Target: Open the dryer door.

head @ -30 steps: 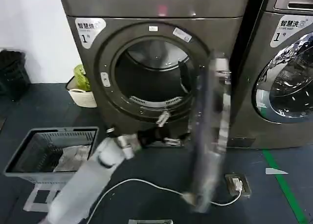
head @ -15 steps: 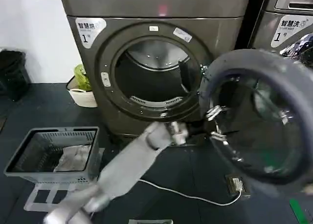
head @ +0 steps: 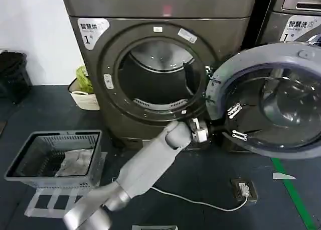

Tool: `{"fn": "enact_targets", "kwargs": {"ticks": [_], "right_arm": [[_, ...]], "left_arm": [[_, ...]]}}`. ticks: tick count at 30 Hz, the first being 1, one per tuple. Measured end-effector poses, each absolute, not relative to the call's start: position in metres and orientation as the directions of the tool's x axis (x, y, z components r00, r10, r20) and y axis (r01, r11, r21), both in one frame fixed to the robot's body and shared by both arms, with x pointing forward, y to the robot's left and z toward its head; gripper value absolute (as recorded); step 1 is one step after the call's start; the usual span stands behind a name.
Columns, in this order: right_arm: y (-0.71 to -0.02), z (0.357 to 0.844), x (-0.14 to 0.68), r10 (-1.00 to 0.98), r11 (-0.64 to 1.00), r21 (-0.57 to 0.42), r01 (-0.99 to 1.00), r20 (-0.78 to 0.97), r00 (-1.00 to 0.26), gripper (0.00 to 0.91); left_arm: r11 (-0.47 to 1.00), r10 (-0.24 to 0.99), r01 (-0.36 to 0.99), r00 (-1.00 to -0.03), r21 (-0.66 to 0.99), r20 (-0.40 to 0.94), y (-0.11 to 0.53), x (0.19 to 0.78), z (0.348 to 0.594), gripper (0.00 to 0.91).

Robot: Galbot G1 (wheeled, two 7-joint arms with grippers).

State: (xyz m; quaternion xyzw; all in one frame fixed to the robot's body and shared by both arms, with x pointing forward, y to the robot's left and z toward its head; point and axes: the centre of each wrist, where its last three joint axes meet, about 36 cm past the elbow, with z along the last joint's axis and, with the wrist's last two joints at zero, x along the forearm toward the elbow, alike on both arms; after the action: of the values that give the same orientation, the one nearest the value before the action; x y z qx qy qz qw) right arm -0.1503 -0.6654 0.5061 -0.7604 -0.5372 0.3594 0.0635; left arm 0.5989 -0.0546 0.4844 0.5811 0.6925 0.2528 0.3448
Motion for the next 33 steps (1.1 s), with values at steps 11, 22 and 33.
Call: {"fn": "enact_targets", "kwargs": {"ticks": [11,22,33], "right_arm": [[-0.664,0.49,-0.14,0.878,-0.375,-0.494,0.784,-0.461,0.13,0.907],[-0.662,0.476,-0.131,0.893,-0.333,-0.506,0.795,-0.44,0.094,0.907],[-0.662,0.471,-0.12,0.917,-0.276,-0.454,0.847,-0.389,0.09,0.907]], "left_arm": [[0.223,0.972,0.634,-0.089,0.741,-0.217,-0.031,0.576,0.482,0.907],[0.189,0.982,0.538,-0.09,0.821,-0.168,0.072,0.547,0.482,0.907],[-0.22,0.961,0.128,-0.144,0.967,0.238,0.259,0.551,0.51,0.907]]}}
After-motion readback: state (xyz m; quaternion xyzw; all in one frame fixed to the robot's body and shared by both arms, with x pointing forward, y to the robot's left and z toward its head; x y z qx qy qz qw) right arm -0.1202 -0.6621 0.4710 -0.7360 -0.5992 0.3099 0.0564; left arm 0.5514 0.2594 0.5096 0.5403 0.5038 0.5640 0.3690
